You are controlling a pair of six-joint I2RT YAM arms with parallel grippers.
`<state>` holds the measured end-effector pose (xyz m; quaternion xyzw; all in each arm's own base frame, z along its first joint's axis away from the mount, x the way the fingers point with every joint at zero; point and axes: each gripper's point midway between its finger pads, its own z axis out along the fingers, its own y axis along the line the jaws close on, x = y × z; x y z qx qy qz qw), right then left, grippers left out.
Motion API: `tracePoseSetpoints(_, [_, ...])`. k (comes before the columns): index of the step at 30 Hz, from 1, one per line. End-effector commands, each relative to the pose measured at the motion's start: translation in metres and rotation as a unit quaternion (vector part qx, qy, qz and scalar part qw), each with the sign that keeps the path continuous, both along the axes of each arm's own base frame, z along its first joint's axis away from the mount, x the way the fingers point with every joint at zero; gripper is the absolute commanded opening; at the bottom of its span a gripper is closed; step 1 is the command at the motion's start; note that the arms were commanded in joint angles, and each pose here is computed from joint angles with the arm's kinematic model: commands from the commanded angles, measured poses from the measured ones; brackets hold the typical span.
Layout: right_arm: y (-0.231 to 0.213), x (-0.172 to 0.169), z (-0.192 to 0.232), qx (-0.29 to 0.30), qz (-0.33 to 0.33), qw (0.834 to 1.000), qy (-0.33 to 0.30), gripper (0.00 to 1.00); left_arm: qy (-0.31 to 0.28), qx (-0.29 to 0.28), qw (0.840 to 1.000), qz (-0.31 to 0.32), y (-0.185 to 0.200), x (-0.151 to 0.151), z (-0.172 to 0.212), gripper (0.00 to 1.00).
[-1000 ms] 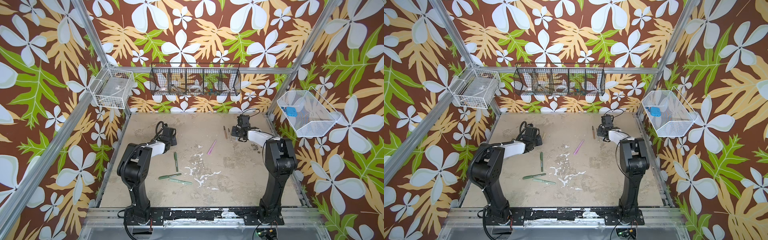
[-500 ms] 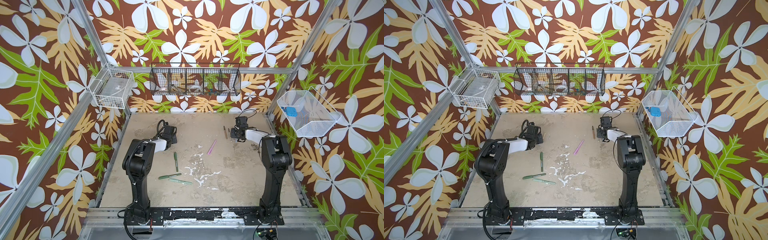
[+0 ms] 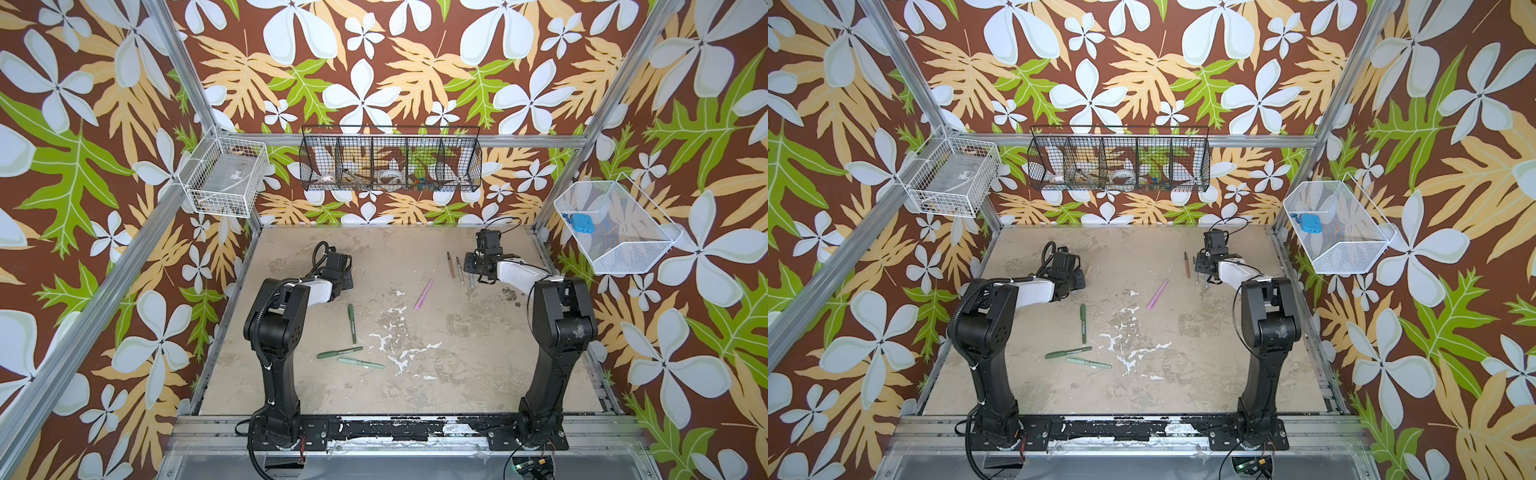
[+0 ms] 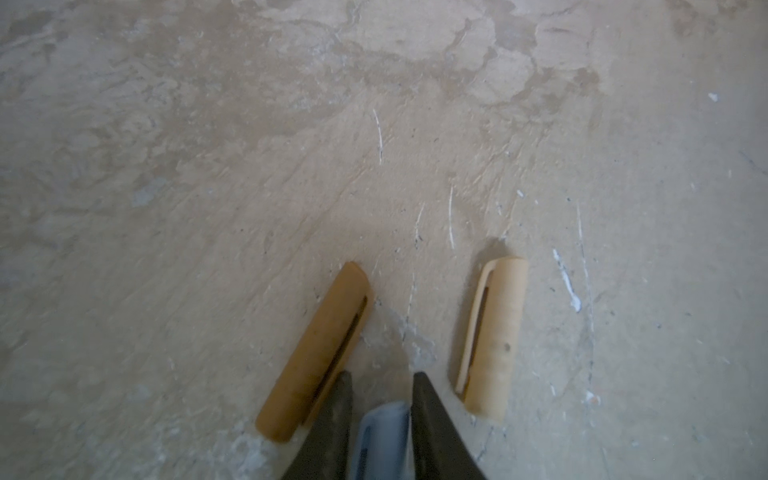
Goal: Open the pen caps
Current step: 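Open both grippers and lift them off the cap and pen, then lower the left gripper onto the green pen and grasp its barrel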
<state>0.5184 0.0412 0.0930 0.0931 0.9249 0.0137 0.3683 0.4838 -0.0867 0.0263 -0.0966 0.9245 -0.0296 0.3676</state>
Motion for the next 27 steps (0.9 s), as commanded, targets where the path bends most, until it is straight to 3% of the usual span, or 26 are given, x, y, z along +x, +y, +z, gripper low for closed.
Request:
tracePoseSetpoints(1, [0.002,0.001,0.040,0.021,-0.009,0.998,-0.050,0.37,0.022,-0.002,1.000,-0.012,0.000,-0.016,-0.004,0.38])
tracePoseSetpoints(9, [0.016,-0.046,0.115,0.073,0.003,0.988,-0.134,0.48,-0.065,-0.037,0.997,-0.032,-0.022,-0.036,0.073,0.46])
tracePoseSetpoints(15, [0.051,-0.104,0.149,0.099,0.054,0.978,-0.176,0.49,-0.108,-0.072,0.991,-0.041,-0.041,-0.093,0.116,0.48])
tracePoseSetpoints(21, [0.091,-0.155,0.135,0.104,0.122,0.976,-0.149,0.49,-0.109,-0.121,0.986,-0.021,-0.028,-0.155,0.108,0.47])
tracePoseSetpoints(27, [0.126,-0.196,0.108,0.137,0.183,0.967,-0.117,0.49,-0.073,-0.156,0.985,-0.016,-0.034,-0.180,0.091,0.47])
